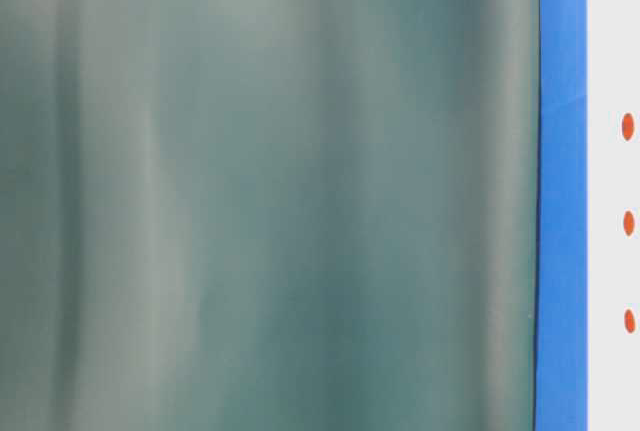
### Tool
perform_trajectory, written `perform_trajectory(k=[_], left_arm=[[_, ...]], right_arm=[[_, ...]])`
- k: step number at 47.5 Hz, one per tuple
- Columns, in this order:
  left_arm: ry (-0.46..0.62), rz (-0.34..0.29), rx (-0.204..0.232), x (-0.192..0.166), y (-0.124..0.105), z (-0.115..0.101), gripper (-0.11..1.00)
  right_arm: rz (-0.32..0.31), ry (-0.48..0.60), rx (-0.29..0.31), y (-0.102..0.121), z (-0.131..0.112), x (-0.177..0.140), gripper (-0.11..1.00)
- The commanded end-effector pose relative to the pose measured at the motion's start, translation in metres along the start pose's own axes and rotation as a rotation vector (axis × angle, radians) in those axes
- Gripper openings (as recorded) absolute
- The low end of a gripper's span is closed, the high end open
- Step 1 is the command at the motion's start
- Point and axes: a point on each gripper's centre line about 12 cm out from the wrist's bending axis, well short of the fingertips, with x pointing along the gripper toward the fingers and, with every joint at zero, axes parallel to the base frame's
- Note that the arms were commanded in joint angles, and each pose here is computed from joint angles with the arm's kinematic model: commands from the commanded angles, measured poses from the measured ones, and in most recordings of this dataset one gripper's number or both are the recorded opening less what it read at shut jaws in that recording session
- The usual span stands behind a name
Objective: Touch the tip of the soldering iron to the tip of the solder at the mark.
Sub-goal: 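Grasp the yellow solder wire with left gripper, red soldering iron with right, then lift wire and iron and carry both over the red-dot strip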
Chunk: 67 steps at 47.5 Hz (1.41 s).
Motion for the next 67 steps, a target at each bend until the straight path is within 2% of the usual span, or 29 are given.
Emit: perform_trajectory(k=[1,7,19,24,30,35,41,48,54,61,67], left_arm=[[-0.008,-0.015,0.001,0.015,-0.004,-0.002,0.83],[0.035,-0.014,0.003,0.032,-0.004,-0.018,0.81],[0.119,0.006,-0.031,0.049,0.001,-0.045,0.81],[0.140,0.011,-0.046,0.050,0.002,-0.052,0.79],[0.154,0.011,-0.047,0.051,0.001,-0.056,0.73],[0.163,0.011,-0.035,0.051,0.002,-0.058,0.60],[0.160,0.010,-0.032,0.053,0.001,-0.057,0.31],[0.149,0.010,-0.034,0.057,0.001,-0.053,0.04],[0.151,0.011,-0.039,0.059,0.001,-0.051,0.02],[0.152,0.016,-0.052,0.060,0.002,-0.049,0.02],[0.131,0.017,-0.055,0.059,0.002,-0.038,0.02]], right_arm=[[0.008,-0.022,0.012,0.002,-0.006,0.007,0.90],[-0.001,-0.007,0.024,0.003,-0.020,0.021,0.90],[-0.067,0.063,0.054,-0.005,-0.046,0.047,0.90],[-0.072,0.068,0.049,-0.006,-0.052,0.054,0.89],[-0.067,0.072,0.038,-0.004,-0.060,0.059,0.86],[-0.067,0.069,0.033,-0.004,-0.063,0.062,0.80],[-0.071,0.091,0.019,-0.005,-0.070,0.066,0.67],[-0.075,0.106,0.008,-0.006,-0.074,0.071,0.31],[-0.070,0.107,0.003,-0.005,-0.076,0.072,0.06],[-0.064,0.110,0.001,-0.003,-0.076,0.071,0.06],[-0.058,0.106,0.009,-0.001,-0.071,0.069,0.06]])
